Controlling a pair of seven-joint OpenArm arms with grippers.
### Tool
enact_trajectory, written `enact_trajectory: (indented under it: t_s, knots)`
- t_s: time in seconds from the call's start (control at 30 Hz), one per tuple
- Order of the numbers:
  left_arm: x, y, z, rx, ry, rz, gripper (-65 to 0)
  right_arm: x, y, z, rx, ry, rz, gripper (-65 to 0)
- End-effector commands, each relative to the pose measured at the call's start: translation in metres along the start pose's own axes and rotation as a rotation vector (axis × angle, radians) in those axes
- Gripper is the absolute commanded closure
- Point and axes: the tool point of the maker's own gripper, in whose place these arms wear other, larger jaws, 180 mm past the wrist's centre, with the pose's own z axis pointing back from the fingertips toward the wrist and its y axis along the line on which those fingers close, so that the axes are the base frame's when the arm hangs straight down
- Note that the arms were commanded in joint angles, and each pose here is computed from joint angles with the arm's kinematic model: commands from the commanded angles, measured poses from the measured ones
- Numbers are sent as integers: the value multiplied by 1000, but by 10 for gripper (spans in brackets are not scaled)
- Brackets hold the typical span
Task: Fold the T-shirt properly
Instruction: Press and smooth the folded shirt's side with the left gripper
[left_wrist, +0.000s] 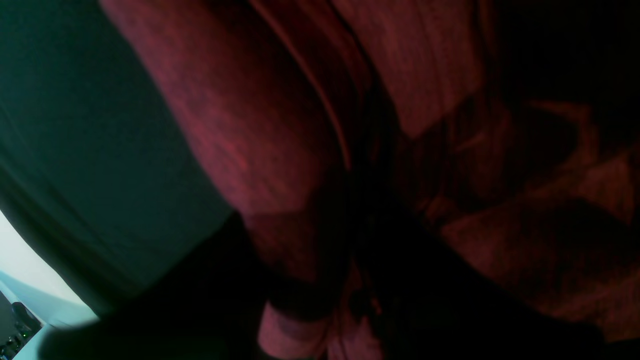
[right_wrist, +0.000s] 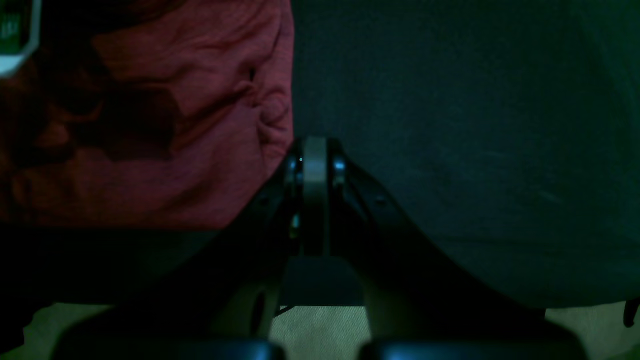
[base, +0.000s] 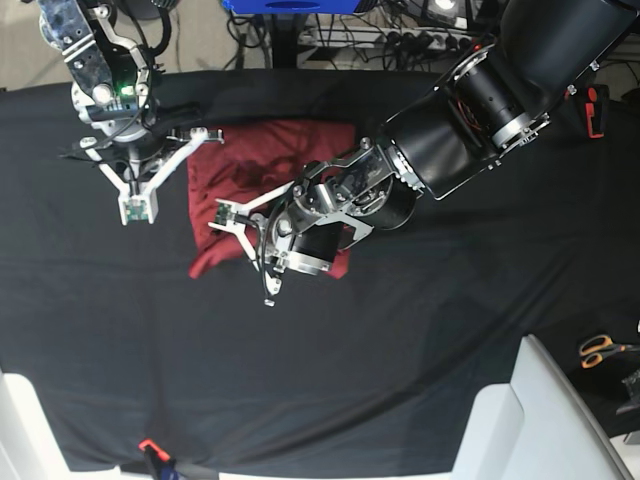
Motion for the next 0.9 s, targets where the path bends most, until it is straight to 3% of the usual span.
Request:
enact_trajectory:
  t_s: [0.0, 0.7, 0.87]
  knots:
    - [9, 18, 7, 41, -26, -1, 0, 12, -4, 2, -9, -43, 1, -15]
    - [-6, 30, 6, 47, 14, 4, 0, 14, 1, 2, -3, -46, -29, -15]
    - [-13, 32, 4, 43, 33, 8, -173, 13, 1, 2, -3, -45, -28, -15]
